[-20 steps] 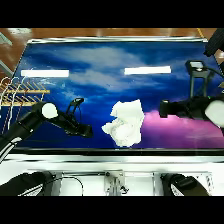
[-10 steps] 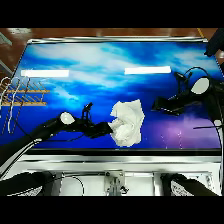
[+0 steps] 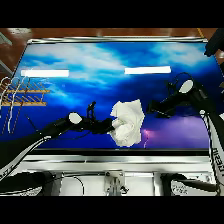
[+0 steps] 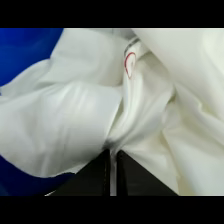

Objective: Fold the shirts.

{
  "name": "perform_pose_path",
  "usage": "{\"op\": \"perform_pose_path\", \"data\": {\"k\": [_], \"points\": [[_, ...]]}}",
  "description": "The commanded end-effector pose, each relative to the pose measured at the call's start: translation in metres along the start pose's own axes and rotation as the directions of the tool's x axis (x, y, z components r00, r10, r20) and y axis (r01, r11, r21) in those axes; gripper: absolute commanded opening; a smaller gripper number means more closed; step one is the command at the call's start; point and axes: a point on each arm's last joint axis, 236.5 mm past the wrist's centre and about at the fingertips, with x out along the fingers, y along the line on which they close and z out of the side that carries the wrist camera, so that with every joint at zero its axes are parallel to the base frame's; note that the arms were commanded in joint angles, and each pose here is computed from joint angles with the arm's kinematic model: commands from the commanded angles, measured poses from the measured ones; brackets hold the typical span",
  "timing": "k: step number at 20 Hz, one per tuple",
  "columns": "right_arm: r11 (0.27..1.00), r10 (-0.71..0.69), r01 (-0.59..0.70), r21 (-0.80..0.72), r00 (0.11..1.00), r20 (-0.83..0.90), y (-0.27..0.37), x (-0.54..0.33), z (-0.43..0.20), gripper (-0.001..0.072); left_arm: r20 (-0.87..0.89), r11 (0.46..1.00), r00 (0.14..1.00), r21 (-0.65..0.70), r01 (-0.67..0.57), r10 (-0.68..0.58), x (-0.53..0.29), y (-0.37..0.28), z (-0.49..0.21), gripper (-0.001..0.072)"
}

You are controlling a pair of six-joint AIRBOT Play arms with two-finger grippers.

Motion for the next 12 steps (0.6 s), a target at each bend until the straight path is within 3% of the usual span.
{"op": "perform_pose_path", "data": {"k": [1, 2, 12], "points": [[0.998, 0.028, -0.026, 0.056, 0.999, -0.024, 0.001, 0.024, 0.007, 0.0615, -0.041, 1.0, 0.999, 0.029, 0.004, -0.003, 0.001, 0.0, -0.008, 0.0075], [0.998, 0.02, -0.018, 0.06, 0.999, -0.032, 0.0, 0.031, 0.007, 0.0615, -0.059, 0.999, 0.998, 0.037, 0.008, -0.005, -0.001, 0.0, -0.011, 0.0039], [0.996, -0.015, 0.014, 0.084, 1.0, 0.006, 0.005, 0.084, 0.027, 0.0611, -0.126, 0.983, 0.991, 0.169, 0.071, -0.05, -0.034, -0.003, -0.009, 0.0037]]}}
